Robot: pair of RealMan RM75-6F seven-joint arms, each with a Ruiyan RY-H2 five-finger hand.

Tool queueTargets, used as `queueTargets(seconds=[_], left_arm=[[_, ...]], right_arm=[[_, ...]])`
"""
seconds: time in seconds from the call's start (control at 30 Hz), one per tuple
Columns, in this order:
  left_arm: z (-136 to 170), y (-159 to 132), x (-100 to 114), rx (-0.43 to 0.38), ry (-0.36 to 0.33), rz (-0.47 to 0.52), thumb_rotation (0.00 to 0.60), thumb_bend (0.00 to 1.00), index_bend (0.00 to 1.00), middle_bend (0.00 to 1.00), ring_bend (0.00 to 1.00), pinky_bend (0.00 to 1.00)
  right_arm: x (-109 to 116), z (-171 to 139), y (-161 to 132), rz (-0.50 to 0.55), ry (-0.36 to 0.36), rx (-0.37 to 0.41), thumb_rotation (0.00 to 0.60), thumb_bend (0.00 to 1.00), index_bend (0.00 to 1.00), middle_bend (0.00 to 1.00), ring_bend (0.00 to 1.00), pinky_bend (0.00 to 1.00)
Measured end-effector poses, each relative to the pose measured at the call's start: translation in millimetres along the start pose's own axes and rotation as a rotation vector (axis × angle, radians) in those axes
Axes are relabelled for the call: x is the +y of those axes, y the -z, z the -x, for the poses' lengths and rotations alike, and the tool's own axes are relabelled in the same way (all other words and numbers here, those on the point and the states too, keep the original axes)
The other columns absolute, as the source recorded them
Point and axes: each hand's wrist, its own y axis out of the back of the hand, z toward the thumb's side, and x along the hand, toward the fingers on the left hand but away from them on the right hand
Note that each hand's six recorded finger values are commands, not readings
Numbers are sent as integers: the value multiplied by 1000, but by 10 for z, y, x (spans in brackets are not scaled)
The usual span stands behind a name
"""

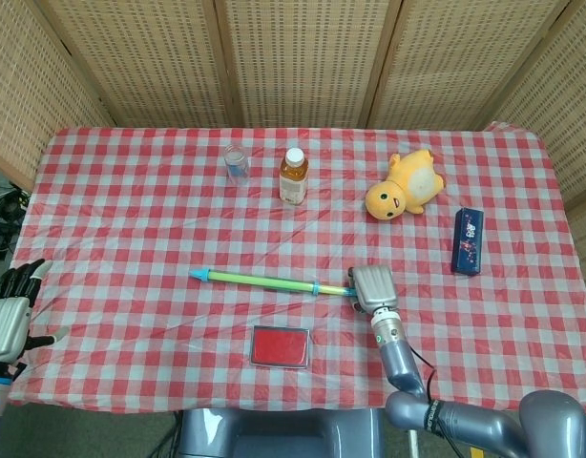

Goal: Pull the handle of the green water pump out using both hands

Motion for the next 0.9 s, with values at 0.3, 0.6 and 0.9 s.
queueTargets(seconds=[0.3, 0.6, 0.9], left_arm=[[-11, -40, -21, -4, 11, -4, 600, 99, 0, 0, 0, 0], [-173, -169, 74, -24, 25, -1, 600, 122, 12, 0, 0, 0], [-588, -551, 290, -75, 48, -5, 600, 250, 144, 0, 0, 0]], right_arm=[[118, -7, 73, 28, 11, -1, 600, 506, 757, 1000, 1000, 732], [481, 34, 89, 65, 43, -9, 600, 523, 792, 1000, 1000, 737], [808, 120, 104, 98, 42, -35, 600, 537, 802, 1000, 1000, 740]])
